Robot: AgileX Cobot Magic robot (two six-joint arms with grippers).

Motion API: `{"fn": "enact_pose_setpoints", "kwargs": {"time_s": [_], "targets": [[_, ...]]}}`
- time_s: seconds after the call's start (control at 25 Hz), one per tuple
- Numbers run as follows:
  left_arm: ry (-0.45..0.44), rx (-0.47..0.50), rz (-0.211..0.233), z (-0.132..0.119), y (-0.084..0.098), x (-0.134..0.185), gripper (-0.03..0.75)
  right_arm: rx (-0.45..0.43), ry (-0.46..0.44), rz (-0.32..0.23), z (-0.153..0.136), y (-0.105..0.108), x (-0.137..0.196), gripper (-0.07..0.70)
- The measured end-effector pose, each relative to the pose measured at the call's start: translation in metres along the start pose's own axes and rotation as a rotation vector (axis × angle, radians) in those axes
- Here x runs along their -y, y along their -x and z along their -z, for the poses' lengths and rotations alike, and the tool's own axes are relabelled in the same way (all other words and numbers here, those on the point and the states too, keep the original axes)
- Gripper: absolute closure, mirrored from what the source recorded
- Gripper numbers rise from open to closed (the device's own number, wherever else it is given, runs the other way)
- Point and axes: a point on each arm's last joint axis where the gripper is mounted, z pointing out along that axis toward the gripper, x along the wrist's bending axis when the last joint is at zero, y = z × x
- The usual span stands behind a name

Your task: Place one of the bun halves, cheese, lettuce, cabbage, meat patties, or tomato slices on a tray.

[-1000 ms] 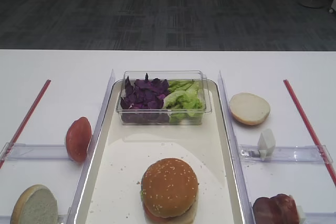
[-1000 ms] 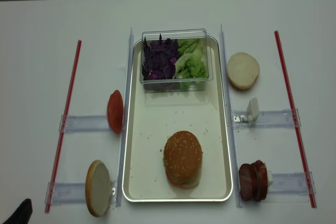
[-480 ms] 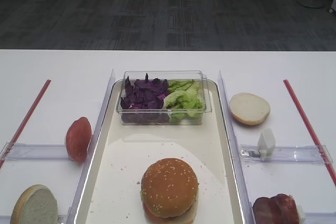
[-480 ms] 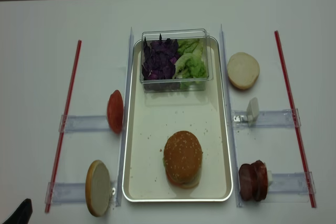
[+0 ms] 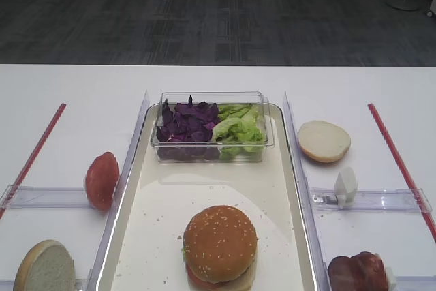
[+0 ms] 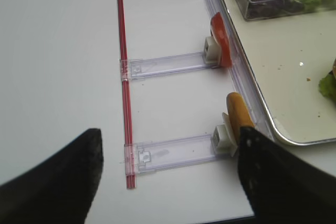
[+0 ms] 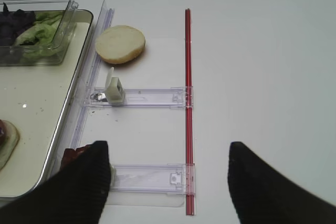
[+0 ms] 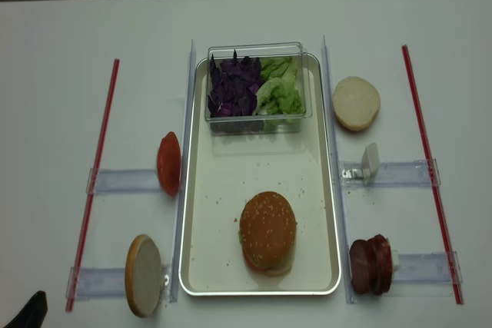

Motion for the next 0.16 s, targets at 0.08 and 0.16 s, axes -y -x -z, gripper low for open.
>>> {"fn": "enact_pose_setpoints", "kwargs": {"time_s": [0.08, 0.16], "targets": [[0.0, 0.0, 0.0, 0.0, 0.0, 0.0, 0.224, 0.001, 0.0, 0.0, 0.0, 0.0, 0.0, 0.126], [0.0, 0.0, 0.0, 0.0, 0.0, 0.0, 0.224, 0.001, 0.0, 0.0, 0.0, 0.0, 0.0, 0.126]]}}
